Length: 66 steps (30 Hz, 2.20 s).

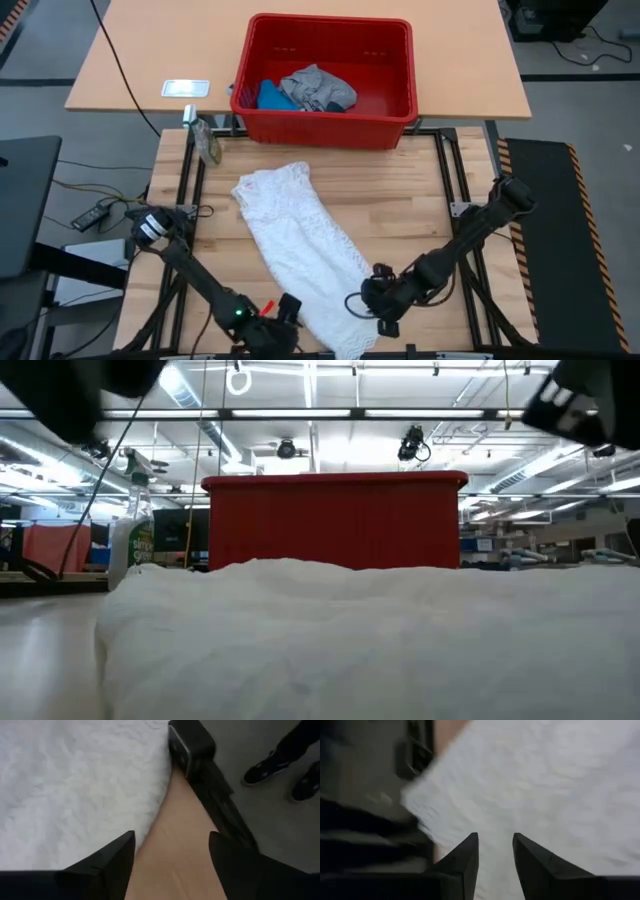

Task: Fold laundry
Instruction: Fold the white dress on the table

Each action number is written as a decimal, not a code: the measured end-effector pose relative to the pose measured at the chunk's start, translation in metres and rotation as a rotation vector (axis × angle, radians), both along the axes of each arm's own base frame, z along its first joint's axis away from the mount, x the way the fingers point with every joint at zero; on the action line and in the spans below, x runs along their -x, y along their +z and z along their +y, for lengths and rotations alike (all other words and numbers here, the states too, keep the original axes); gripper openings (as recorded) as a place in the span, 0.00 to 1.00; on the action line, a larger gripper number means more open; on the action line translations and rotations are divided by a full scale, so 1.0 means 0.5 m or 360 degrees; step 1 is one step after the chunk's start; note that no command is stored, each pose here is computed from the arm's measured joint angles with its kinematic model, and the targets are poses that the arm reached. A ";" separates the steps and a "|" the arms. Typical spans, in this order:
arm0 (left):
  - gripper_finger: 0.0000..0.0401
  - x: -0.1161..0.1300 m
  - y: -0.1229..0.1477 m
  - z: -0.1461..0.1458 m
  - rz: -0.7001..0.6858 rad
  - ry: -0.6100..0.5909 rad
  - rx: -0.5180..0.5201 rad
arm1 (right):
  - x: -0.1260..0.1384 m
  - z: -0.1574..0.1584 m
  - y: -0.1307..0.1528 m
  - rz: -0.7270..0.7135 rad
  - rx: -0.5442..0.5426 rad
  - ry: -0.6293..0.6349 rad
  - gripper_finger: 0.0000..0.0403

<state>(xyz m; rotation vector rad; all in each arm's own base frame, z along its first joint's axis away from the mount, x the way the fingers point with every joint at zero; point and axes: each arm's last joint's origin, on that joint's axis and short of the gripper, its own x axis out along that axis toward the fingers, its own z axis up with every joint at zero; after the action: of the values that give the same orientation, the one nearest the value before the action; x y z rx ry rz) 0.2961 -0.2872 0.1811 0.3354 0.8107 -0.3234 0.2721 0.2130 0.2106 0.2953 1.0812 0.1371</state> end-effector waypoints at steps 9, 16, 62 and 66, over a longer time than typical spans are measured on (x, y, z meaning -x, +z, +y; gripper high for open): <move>0.68 -0.026 -0.053 0.009 0.0009 -0.0124 -0.0212 | 0.048 0.016 0.018 -0.0024 0.0753 0.1074 0.46; 0.68 -0.056 -0.078 0.031 -0.0002 -0.0043 -0.0250 | 0.073 -0.004 -0.024 0.0096 0.0947 0.1452 0.60; 0.01 -0.136 -0.038 0.062 0.0007 0.0643 0.0717 | 0.018 -0.119 -0.140 -0.0349 0.0029 0.1298 0.03; 0.00 -0.132 -0.019 0.050 0.0035 0.0855 0.0945 | 0.018 -0.122 -0.108 -0.0397 -0.0021 0.1140 0.02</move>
<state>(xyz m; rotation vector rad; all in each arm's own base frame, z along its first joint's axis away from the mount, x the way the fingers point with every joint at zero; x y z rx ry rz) 0.3621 -0.2624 0.1715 -0.4401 0.7574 -0.0513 0.2632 0.1519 0.1565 -0.1095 0.8967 0.7998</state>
